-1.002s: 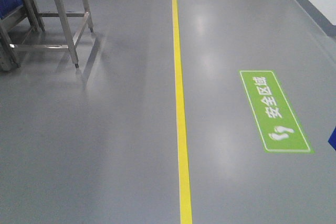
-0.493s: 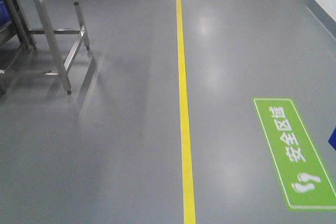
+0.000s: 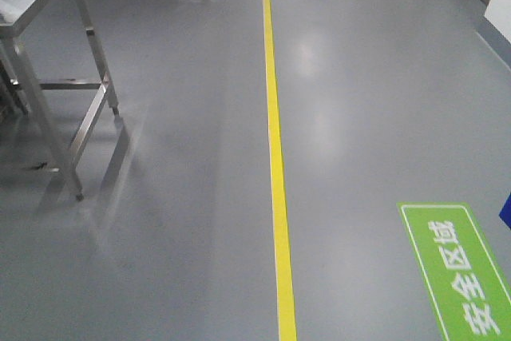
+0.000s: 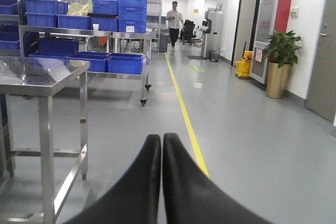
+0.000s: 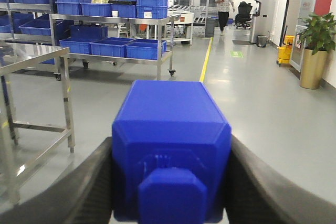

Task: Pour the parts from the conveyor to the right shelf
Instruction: 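Drive along the yellow floor line past the metal carts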

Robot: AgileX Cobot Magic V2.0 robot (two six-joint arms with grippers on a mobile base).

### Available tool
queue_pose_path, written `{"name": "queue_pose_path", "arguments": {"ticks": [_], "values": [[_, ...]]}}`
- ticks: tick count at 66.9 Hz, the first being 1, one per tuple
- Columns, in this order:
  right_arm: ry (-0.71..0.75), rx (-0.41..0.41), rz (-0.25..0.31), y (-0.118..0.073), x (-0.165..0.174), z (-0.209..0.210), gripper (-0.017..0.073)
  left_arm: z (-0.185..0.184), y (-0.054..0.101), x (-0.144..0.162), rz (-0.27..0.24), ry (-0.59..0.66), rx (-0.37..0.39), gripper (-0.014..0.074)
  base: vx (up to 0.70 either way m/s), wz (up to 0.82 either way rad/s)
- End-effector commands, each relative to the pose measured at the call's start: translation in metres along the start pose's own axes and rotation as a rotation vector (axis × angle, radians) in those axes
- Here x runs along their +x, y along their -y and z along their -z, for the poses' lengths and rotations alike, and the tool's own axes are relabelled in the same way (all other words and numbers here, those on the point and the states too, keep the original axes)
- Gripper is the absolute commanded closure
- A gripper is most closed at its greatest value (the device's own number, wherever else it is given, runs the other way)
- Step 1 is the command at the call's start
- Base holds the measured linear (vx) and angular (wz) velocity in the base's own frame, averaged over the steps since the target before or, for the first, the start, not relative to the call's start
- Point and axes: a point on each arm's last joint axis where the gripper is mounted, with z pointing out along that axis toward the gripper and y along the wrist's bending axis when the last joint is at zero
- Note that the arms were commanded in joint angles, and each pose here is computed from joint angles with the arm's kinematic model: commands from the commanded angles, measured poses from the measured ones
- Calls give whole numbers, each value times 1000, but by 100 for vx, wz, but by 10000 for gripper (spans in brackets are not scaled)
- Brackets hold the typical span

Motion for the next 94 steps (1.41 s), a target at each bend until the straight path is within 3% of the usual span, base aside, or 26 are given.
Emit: {"name": "queue_pose_path", "arguments": {"ticks": [1,94], "values": [[94,-3,21,0,-15,1,564,0,0,1,16,60,11,600,75,-2],[92,-2,21,0,-15,1,564,0,0,1,16,60,11,600,74,-2]]}}
